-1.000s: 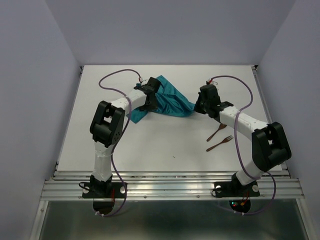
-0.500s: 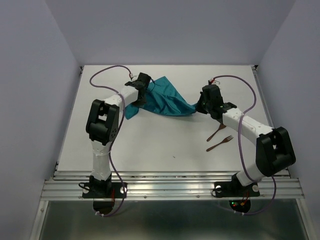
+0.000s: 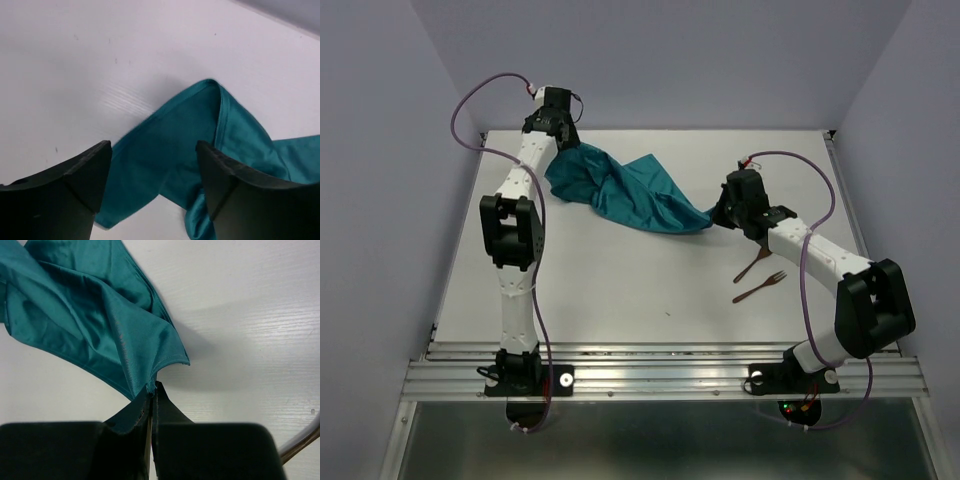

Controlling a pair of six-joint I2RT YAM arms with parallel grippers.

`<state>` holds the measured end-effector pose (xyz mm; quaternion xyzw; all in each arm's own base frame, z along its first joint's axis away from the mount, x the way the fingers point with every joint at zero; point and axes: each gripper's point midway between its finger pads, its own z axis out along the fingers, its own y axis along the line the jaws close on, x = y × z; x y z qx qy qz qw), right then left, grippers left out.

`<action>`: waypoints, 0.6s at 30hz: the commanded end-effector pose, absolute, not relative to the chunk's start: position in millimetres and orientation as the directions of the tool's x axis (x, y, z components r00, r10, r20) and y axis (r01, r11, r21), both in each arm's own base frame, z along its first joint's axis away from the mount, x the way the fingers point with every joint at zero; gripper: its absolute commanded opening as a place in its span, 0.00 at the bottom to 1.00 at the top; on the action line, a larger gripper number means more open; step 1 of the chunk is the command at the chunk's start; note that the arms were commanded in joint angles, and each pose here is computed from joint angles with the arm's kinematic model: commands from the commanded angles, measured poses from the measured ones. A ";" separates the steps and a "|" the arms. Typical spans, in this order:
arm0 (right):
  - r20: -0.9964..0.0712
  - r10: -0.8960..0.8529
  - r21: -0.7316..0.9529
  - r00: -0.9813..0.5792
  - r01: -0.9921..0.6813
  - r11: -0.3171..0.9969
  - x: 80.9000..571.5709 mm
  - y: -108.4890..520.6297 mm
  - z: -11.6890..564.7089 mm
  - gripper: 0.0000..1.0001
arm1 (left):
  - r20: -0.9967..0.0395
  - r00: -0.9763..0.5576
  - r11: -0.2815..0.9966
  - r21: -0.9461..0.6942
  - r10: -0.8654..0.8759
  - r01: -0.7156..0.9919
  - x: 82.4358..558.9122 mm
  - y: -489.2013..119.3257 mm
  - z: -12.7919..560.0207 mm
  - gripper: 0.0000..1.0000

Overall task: Fold the napkin into a case and place the utensils inside
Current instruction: Flatten out the crumpled napkin at the center of the board.

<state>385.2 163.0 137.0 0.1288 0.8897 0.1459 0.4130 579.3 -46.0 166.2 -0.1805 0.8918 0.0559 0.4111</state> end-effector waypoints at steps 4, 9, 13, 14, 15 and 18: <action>-0.707 0.370 0.407 -0.602 0.081 0.910 383.6 168.3 160.9 0.01 | -0.718 -0.661 0.940 0.027 -0.219 -0.340 528.5 -55.1 172.1 0.95; -0.709 0.354 0.401 -0.610 0.064 0.914 380.0 168.5 163.7 0.01 | -0.686 -0.687 0.965 -0.092 -0.242 -0.247 475.5 -101.4 165.4 0.80; -0.704 0.346 0.397 -0.621 0.060 0.916 379.7 169.6 160.1 0.01 | -0.563 -0.759 0.944 -0.231 -0.326 -0.234 444.0 -128.8 109.0 0.71; -0.703 0.344 0.398 -0.623 0.057 0.915 379.7 170.5 160.1 0.01 | -0.553 -0.758 0.938 -0.237 -0.346 -0.255 444.8 -127.5 101.0 0.70; -0.698 0.342 0.397 -0.629 0.057 0.916 378.5 170.5 158.1 0.01 | -0.555 -0.750 0.932 -0.253 -0.358 -0.258 448.4 -128.8 98.7 0.70; -0.701 0.342 0.397 -0.626 0.056 0.916 377.0 169.5 160.0 0.01 | -0.562 -0.738 0.925 -0.284 -0.373 -0.252 458.7 -134.4 91.8 0.72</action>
